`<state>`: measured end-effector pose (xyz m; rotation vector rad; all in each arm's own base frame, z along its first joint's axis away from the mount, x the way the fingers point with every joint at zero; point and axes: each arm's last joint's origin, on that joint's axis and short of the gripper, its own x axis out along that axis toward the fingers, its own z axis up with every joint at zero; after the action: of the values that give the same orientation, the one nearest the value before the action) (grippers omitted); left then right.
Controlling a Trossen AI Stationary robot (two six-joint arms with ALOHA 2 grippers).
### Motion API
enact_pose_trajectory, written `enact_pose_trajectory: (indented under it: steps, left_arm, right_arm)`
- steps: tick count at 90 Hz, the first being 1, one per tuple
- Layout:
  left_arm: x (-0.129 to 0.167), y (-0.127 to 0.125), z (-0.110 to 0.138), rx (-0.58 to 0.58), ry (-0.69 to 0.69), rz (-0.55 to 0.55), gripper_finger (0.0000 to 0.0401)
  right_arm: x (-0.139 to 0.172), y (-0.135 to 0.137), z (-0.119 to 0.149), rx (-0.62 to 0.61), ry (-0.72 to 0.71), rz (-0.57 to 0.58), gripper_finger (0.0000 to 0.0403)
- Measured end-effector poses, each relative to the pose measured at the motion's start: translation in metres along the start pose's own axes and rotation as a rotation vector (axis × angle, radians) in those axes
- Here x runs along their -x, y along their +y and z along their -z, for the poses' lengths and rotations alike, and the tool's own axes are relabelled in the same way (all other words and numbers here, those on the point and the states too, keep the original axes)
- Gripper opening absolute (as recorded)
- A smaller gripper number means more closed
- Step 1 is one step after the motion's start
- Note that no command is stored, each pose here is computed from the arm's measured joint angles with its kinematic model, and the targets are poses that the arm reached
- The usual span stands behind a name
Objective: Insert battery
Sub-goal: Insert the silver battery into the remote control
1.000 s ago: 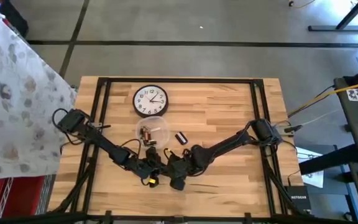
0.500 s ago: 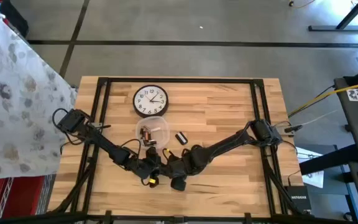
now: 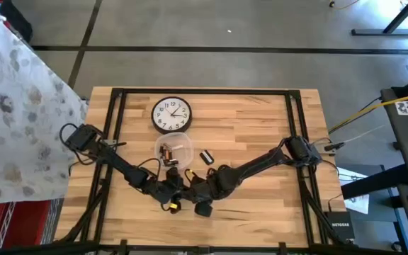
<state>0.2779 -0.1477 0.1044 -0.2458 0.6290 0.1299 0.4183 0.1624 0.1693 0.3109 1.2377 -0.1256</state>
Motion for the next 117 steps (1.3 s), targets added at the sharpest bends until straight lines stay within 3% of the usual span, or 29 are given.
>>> enact_pose_trajectory:
  steps: [23, 39, 54, 83, 117]
  left_arm:
    - [0.000, 0.000, 0.000, 0.000, 0.000, 0.000, 0.0075]
    - [0.000, 0.000, 0.000, 0.001, 0.000, 0.000, 0.0075]
    - [0.000, 0.000, 0.000, 0.004, 0.000, 0.000, 0.0075]
    - [0.000, 0.000, 0.000, 0.006, -0.002, 0.001, 0.0075]
    - [0.000, 0.000, -0.001, 0.005, -0.008, 0.005, 0.0075]
  right_arm:
    - [-0.001, 0.005, 0.003, 0.048, -0.001, -0.004, 0.0167]
    - [-0.011, 0.007, 0.007, 0.053, 0.016, 0.006, 0.0197]
    - [-0.013, 0.006, 0.008, 0.025, 0.032, 0.019, 0.0159]
    - [-0.019, 0.004, 0.010, 0.022, 0.052, 0.040, 0.0017]
    - [-0.004, 0.003, 0.005, -0.019, 0.077, 0.022, 0.0006]
